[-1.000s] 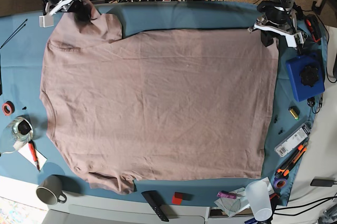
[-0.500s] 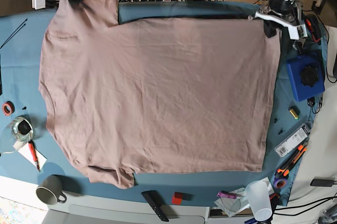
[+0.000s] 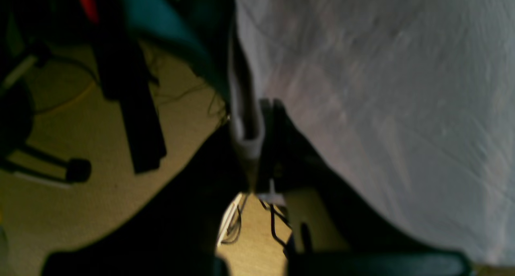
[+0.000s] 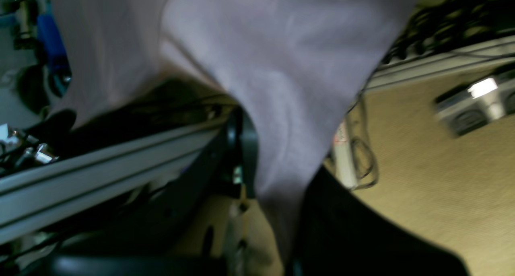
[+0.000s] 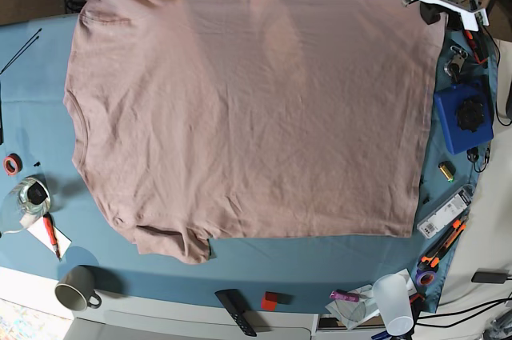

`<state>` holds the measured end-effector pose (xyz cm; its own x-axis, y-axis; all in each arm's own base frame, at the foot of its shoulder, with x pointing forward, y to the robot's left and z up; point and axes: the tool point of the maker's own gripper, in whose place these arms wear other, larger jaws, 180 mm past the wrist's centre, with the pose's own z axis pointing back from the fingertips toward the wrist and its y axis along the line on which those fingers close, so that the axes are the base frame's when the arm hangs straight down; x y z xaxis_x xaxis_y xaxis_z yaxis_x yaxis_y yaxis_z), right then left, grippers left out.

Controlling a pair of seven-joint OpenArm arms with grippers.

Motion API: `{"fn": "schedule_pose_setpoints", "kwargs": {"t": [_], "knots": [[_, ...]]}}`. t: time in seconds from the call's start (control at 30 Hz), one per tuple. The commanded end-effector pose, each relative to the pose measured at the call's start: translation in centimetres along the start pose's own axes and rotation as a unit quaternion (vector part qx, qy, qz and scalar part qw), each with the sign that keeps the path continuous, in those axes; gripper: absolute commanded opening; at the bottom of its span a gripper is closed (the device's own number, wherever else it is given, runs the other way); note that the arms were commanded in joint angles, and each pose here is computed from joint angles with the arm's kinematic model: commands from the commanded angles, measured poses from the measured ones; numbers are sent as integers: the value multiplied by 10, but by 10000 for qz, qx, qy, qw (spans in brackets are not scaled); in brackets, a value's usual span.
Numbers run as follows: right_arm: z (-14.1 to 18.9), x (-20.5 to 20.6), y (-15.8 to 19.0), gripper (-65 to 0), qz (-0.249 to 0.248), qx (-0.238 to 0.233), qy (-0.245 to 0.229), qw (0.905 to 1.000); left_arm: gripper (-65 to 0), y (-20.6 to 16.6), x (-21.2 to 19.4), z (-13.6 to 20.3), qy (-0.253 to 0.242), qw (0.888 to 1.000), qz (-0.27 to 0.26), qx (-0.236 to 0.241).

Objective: Fold the T-shirt properly
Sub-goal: 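Lift the shoulder edges and pull them toward the robot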

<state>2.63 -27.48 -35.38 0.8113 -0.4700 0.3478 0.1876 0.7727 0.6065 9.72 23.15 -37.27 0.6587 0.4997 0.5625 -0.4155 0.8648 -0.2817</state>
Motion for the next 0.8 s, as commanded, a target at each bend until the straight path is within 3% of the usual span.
{"fn": "schedule_pose_setpoints", "kwargs": {"t": [0.0,0.33,0.77], "knots": [[10,13,3,-650,199,-58,-163,9997,-650,1,10,5,-209,9997,-114,-24],[5,46,24,-650,734,68,-576,9956,-650,-10,29,11,-472,9984,-285,-145],[-9,84,12,-650,1126,-398,-1027,9875,-650,-13,36,6,-519,9984,-170,-128]]}}
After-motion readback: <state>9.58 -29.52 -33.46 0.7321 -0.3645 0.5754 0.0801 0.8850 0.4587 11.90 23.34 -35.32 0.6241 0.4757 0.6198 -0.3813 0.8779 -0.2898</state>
